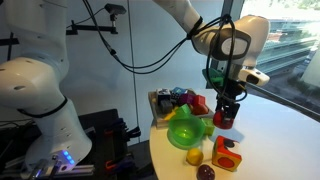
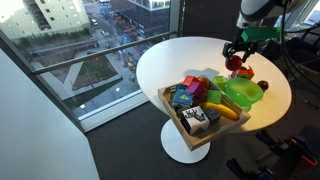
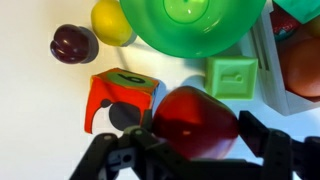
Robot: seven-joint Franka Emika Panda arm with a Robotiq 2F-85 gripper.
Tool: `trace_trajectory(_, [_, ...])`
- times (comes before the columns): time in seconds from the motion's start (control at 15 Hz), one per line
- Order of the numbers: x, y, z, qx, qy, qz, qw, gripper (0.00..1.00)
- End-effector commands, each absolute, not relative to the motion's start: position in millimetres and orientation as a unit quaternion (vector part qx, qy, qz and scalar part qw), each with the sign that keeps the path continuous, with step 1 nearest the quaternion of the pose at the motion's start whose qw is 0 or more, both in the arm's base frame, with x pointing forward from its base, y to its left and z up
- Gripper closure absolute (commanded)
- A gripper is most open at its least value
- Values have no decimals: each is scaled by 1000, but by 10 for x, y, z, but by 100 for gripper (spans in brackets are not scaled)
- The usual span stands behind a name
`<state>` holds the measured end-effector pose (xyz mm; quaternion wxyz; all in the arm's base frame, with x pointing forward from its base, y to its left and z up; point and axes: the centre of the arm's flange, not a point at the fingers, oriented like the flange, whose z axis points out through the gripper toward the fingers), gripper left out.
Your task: Pick up the red apple from the green bowl and put it on the table
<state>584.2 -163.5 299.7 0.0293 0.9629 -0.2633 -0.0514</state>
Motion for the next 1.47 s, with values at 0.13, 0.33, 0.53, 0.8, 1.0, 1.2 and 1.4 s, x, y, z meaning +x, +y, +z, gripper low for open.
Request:
trace_trajectory(0.13, [6137, -1515, 2826, 960, -271, -58, 32, 40])
trace_trajectory(0.33, [6169, -1475, 2673, 961, -267, -66, 39, 40])
trace_trajectory(0.53, [6194, -1476, 2564, 960, -266, -72, 45, 40])
trace_trajectory(0.8, [6222, -1524, 2553, 959, -268, -72, 46, 40])
trace_trajectory(1.0, [6234, -1557, 2527, 958, -272, -77, 48, 40])
trace_trajectory(1.2, [6247, -1616, 2462, 956, -278, -85, 49, 40])
trace_trajectory(1.4, [6233, -1658, 2360, 953, -282, -96, 53, 40])
